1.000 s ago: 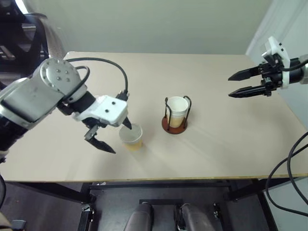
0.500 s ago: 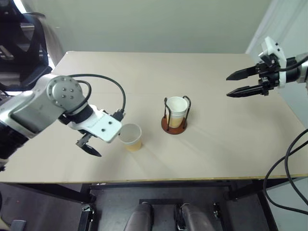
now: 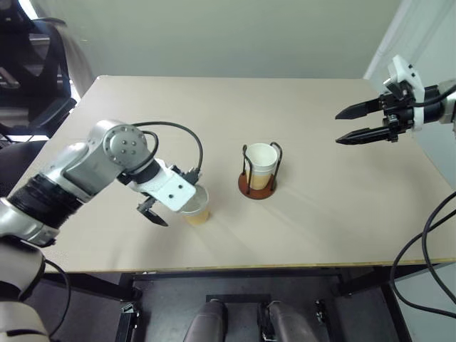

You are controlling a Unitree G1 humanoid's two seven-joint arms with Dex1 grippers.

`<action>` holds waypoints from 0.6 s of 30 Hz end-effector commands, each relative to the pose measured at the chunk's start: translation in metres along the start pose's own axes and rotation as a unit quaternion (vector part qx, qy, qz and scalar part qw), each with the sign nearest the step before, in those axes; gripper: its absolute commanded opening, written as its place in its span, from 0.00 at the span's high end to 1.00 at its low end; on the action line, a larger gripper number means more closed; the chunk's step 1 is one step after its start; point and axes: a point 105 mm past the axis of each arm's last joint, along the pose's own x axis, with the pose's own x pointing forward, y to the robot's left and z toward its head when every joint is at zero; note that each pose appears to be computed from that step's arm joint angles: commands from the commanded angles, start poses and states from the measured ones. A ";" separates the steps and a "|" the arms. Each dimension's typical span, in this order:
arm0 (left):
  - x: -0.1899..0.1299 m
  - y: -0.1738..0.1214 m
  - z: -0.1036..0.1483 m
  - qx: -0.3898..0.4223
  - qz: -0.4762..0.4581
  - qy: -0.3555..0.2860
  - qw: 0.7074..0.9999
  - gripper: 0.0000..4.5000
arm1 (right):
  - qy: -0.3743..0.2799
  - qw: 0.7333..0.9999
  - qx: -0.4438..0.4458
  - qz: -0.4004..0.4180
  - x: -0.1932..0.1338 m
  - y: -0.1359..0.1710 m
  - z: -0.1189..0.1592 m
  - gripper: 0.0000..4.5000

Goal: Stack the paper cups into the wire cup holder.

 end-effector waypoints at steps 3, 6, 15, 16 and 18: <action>-0.003 -0.002 -0.002 0.014 -0.011 -0.005 1.000 0.19 | -0.015 1.000 -0.024 0.003 -0.001 0.001 0.012 0.24; -0.001 -0.003 -0.002 0.010 -0.013 -0.008 1.000 0.44 | -0.021 0.999 -0.024 0.008 0.003 0.002 0.011 0.24; -0.006 -0.001 0.002 0.006 -0.012 -0.017 1.000 0.99 | -0.060 0.996 -0.059 0.038 0.018 0.009 0.020 0.24; -0.007 -0.001 0.002 0.004 -0.011 -0.018 1.000 0.99 | -0.061 0.995 -0.061 0.041 0.019 0.010 0.020 0.24; -0.010 0.000 0.001 -0.001 -0.009 -0.017 1.000 0.99 | -0.065 0.995 -0.063 0.047 0.023 0.011 0.022 0.24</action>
